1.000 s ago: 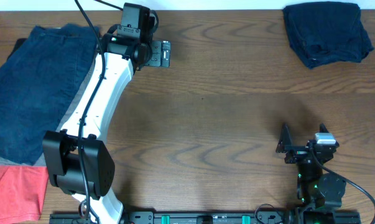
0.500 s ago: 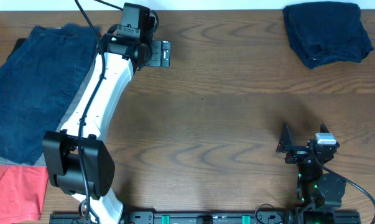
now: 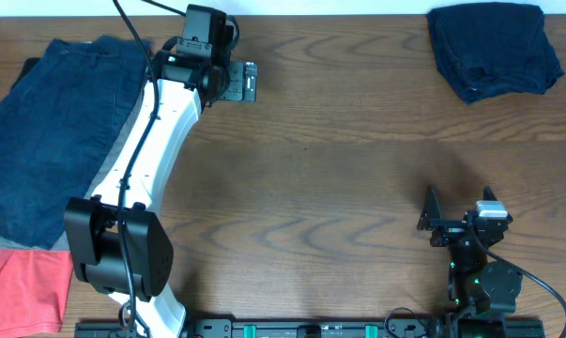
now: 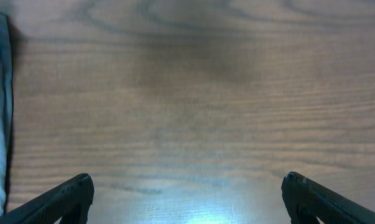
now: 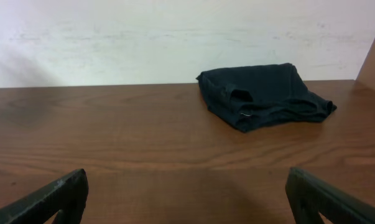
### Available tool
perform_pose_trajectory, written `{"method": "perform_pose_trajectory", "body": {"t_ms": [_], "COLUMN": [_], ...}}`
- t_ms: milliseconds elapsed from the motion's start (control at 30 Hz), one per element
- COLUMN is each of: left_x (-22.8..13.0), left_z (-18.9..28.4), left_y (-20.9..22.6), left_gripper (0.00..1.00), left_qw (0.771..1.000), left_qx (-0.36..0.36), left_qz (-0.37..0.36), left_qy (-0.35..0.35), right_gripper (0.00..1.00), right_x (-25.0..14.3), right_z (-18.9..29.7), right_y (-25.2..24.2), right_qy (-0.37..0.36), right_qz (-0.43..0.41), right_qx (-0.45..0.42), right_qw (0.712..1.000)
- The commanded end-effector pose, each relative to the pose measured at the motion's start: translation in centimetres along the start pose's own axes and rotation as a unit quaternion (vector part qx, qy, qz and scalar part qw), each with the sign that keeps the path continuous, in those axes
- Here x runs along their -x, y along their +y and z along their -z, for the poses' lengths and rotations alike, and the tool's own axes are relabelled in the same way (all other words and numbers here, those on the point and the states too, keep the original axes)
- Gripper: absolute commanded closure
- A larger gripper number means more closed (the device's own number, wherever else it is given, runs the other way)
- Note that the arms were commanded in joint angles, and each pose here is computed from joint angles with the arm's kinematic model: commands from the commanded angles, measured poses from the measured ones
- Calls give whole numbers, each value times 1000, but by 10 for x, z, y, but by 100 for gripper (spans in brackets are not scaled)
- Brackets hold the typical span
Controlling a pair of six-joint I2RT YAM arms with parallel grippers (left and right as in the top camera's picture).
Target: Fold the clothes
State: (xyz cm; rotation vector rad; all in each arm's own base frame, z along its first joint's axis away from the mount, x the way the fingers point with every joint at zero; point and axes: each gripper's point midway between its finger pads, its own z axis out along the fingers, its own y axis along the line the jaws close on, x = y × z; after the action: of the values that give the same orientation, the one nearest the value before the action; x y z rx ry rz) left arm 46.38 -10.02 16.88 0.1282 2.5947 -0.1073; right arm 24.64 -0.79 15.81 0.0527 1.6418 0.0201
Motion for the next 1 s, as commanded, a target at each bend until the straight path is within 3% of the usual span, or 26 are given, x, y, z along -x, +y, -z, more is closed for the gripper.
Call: {"method": "perform_pose_trajectory", "body": {"t_ms": [0, 233, 533, 767, 967], "left_x": [-7, 26, 52, 51, 24], "left_z": [-2, 42, 129, 174, 181], "left_y": [11, 6, 4, 13, 27], "left_gripper": [2, 2, 2, 2, 2], "left_qw": [1000, 998, 981, 965, 950], "left_qx": [12, 2, 0, -7, -10], "left_qz": [2, 0, -69, -64, -55], "left_qy": [14, -68, -182, -253, -307], "right_gripper": [1, 1, 1, 1, 1], "right_x": [-1, -1, -1, -1, -1], "right_z": [0, 0, 0, 0, 0], "right_y": [1, 1, 1, 1, 1], "right_qy": [-1, -1, -1, -1, -1], "right_qz": [-6, -6, -6, -6, -6], "right_qx": [0, 0, 0, 0, 0], "right_qw": [1000, 1000, 1000, 1000, 1000]}}
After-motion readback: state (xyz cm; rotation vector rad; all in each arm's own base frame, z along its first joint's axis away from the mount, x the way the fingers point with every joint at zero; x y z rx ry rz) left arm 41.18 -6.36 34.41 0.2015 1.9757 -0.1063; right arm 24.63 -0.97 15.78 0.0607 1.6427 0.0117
